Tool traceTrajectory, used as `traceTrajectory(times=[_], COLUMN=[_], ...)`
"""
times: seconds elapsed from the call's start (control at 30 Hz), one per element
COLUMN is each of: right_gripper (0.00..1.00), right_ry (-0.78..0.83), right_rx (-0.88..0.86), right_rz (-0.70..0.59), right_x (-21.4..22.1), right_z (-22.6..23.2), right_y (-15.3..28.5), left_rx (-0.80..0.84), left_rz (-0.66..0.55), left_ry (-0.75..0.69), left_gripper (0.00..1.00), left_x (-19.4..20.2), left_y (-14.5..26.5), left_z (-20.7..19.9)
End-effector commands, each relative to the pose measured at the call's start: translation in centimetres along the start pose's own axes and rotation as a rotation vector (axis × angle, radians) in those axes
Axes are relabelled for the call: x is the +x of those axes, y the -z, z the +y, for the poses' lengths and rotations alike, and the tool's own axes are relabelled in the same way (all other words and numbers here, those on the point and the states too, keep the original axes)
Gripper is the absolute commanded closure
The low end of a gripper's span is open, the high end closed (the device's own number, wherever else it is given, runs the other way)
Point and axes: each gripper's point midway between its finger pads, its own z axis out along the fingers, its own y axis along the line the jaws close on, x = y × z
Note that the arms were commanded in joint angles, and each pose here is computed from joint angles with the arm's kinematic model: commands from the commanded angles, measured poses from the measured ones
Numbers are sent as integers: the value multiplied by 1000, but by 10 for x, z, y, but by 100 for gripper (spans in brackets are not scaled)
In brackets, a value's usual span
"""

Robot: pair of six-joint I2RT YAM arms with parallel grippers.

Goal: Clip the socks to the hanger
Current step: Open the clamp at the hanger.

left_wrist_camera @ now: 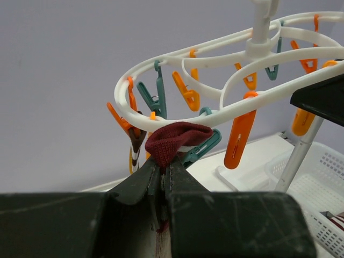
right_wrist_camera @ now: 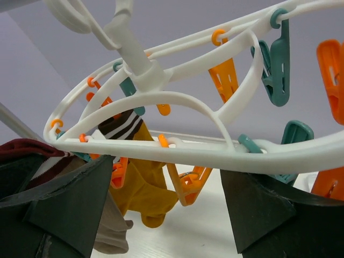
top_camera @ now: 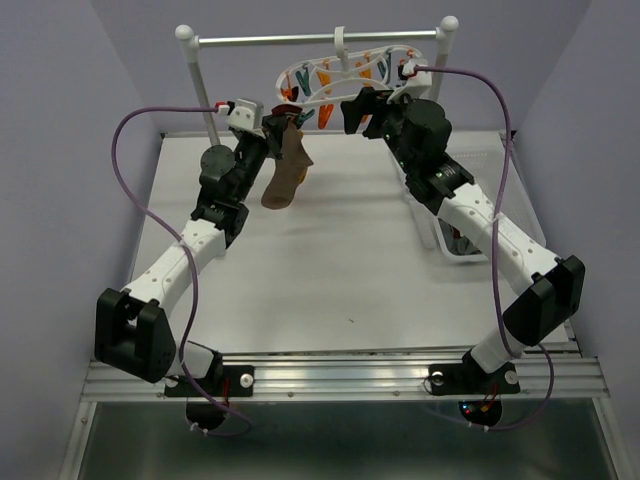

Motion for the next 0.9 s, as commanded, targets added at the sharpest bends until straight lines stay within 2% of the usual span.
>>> traceTrajectory(times=[0.0, 0.3, 0.57, 0.87], right_gripper=[15, 14, 14, 15], right_ry=[2, 38, 119, 118], right_rx=[-77, -83, -230, -216], right_rz=[-76, -79, -90, -123], right_x=[-32, -34, -32, -39], right_z=[6, -5, 17, 13], right_y=[2, 9, 13, 7], left_rx=[-24, -45, -62, -69], left_rz=[-79, -79, -79, -87], left_ry=[-23, -54, -56, -57], left_gripper=[100, 100, 100, 100], left_x=[-20, -21, -21, -25], left_y=[-6, -9, -9, -9], left_z=[5, 12, 15, 16])
